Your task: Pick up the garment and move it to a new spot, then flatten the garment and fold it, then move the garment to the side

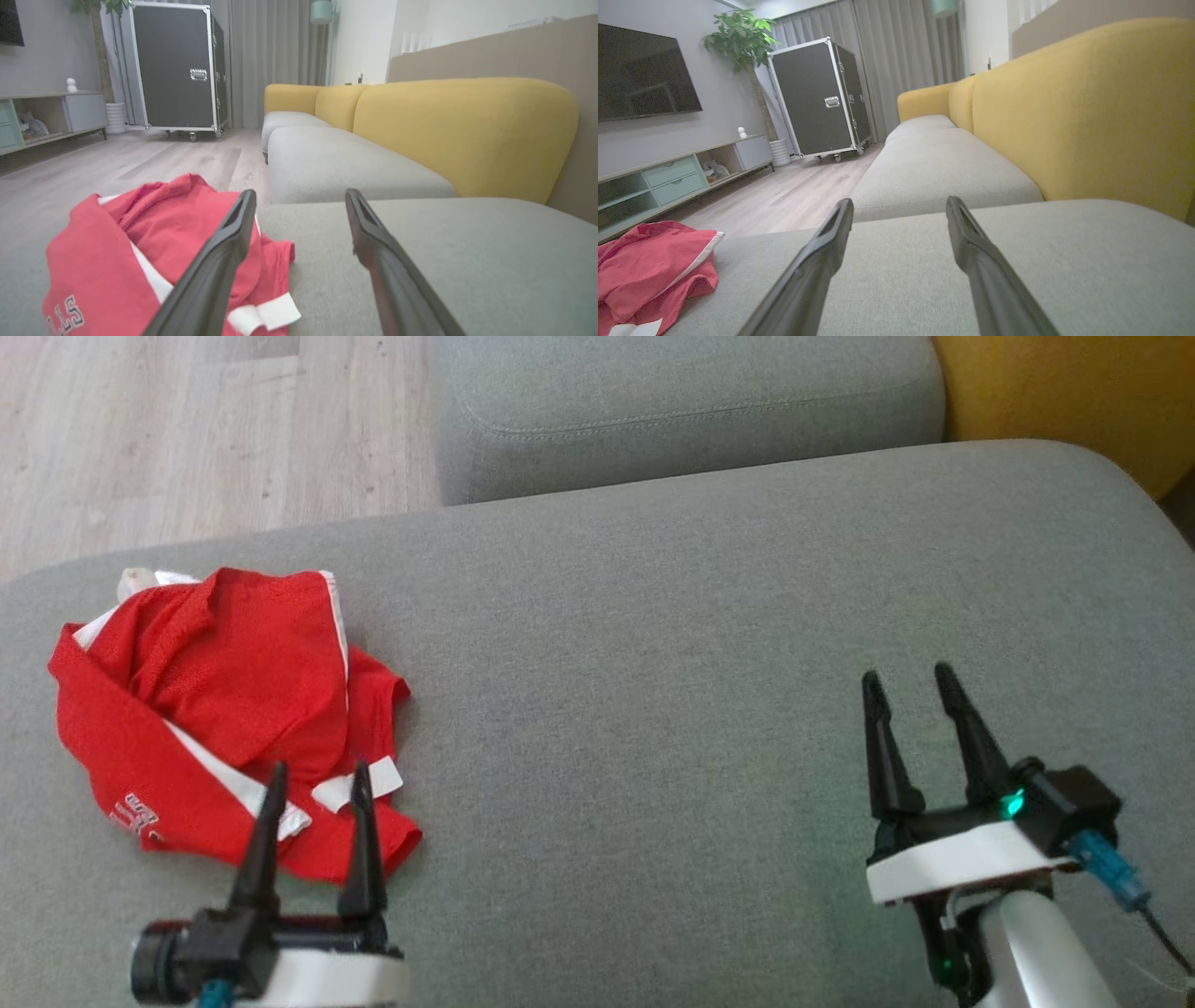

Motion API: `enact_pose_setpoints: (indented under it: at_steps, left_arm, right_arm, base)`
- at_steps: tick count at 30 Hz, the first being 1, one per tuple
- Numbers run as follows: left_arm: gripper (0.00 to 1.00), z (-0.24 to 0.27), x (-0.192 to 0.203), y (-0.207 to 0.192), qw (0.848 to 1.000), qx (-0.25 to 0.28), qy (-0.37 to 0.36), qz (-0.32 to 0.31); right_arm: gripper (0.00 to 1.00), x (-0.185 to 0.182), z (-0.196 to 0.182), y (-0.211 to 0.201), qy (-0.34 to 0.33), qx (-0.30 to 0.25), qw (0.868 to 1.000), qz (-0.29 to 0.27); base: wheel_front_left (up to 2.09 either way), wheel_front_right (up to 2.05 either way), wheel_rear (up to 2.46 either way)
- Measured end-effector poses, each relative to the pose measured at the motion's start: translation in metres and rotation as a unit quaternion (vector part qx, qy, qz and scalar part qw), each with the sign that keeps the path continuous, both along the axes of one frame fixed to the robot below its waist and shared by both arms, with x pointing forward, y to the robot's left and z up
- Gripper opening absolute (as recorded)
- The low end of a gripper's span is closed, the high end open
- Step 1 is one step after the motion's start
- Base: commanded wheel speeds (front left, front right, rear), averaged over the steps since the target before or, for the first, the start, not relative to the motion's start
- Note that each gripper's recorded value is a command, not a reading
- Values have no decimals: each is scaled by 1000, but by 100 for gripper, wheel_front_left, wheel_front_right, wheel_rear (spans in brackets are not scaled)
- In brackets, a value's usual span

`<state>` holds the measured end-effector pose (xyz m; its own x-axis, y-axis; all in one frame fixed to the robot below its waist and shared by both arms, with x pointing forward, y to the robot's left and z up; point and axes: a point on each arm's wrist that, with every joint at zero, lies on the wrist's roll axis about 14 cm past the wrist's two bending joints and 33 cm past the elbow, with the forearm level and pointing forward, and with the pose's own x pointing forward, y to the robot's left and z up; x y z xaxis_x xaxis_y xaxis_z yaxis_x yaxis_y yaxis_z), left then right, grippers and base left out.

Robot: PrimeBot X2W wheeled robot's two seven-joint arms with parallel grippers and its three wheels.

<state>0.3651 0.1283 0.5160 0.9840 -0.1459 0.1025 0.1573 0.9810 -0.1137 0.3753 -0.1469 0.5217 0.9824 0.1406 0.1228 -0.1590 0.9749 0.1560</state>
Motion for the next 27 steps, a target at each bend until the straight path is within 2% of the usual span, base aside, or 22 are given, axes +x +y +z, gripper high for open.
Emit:
enact_pose_setpoints:
  at_steps: [6,19,27]
  left_arm:
    - [100,-30,-8,-3,999,15,43,-9]
    - [100,-29,-8,7,999,-7,44,9]
    - [100,-26,-19,34,998,-7,39,53]
  right_arm:
    - [100,-7,-32,6,52,11,999,8]
    - [100,-5,-34,10,55,10,998,14]
    - [100,-1,-26,45,42,6,997,68]
  base:
    - [0,0,0]
    - [0,0,0]
    - [0,0,0]
